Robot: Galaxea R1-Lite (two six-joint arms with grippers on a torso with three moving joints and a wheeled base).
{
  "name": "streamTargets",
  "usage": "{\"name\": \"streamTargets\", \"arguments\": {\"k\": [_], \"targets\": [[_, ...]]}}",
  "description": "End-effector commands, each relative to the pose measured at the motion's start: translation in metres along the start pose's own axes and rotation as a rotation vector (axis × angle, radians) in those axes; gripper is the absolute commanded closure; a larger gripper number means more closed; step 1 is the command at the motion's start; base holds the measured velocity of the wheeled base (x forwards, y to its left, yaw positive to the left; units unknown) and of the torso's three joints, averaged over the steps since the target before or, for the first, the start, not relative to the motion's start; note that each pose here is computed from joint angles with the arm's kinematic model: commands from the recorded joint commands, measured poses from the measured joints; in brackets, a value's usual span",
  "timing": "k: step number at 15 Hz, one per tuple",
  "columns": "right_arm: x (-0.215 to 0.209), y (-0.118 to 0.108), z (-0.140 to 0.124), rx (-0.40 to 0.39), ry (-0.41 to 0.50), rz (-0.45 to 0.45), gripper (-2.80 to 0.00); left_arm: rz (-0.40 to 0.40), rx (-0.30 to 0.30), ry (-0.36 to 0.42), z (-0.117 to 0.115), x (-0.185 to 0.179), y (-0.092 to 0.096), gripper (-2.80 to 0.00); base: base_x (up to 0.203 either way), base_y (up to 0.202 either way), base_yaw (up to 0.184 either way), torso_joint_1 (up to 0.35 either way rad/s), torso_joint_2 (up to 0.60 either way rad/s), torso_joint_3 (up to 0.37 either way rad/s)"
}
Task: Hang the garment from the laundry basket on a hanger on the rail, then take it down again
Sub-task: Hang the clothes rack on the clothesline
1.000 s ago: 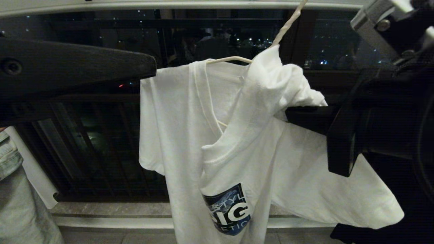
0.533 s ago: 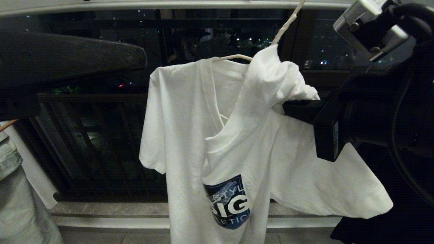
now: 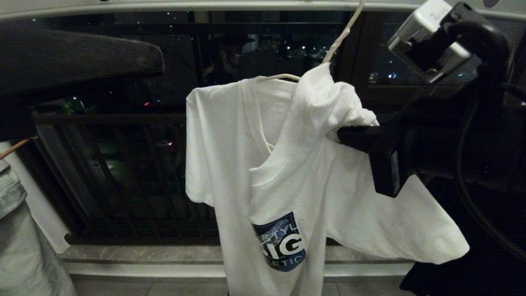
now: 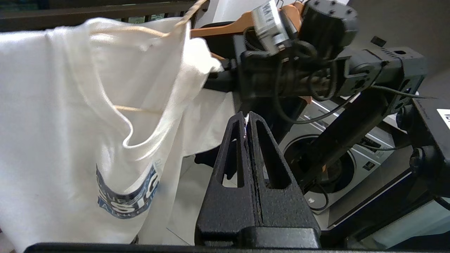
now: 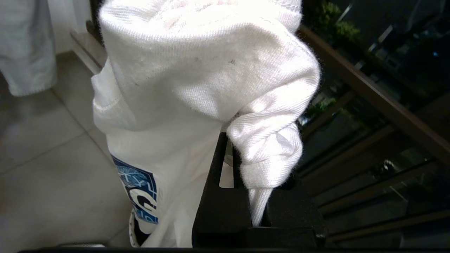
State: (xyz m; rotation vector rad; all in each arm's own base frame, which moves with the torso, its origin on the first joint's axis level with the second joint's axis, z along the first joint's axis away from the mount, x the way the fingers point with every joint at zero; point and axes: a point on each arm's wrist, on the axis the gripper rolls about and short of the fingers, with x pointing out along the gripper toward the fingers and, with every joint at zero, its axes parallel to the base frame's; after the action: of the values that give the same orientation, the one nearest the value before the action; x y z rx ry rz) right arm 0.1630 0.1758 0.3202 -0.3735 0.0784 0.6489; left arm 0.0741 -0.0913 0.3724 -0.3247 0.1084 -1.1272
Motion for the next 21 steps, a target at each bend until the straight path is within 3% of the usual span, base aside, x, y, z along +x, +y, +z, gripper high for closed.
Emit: {"name": "streamTargets", "arguments": {"k": [1,11,12,17,21], "targets": [[0.009,0.002,-0.003,-0.008,0.022,0.003,0.0,-0.003,0.0,-0.005,0.001,-0.002,-0.001,0.0,0.0,0.0,0.0,0.0,0.0,0.0],[0.025,0.005,-0.002,-0.023,0.04,0.007,0.0,-0.004,0.007,-0.008,0.001,-0.003,-0.001,0.0,0.0,0.0,0.0,0.0,0.0,0.0],[0.024,0.005,-0.002,-0.029,0.038,0.006,-2.8,-0.004,0.007,-0.008,0.001,-0.003,-0.001,0.0,0.0,0.0,0.0,0.0,0.0,0.0],[0.002,0.002,-0.005,-0.043,0.022,0.005,-2.8,-0.002,0.004,-0.001,0.0,-0.001,0.0,0.0,0.0,0.0,0.0,0.0,0.0,0.0],[-0.039,-0.006,-0.008,-0.037,-0.036,-0.004,-2.8,0.005,-0.003,0.018,-0.002,0.007,0.003,0.0,0.0,0.0,0.0,0.0,0.0,0.0]]}}
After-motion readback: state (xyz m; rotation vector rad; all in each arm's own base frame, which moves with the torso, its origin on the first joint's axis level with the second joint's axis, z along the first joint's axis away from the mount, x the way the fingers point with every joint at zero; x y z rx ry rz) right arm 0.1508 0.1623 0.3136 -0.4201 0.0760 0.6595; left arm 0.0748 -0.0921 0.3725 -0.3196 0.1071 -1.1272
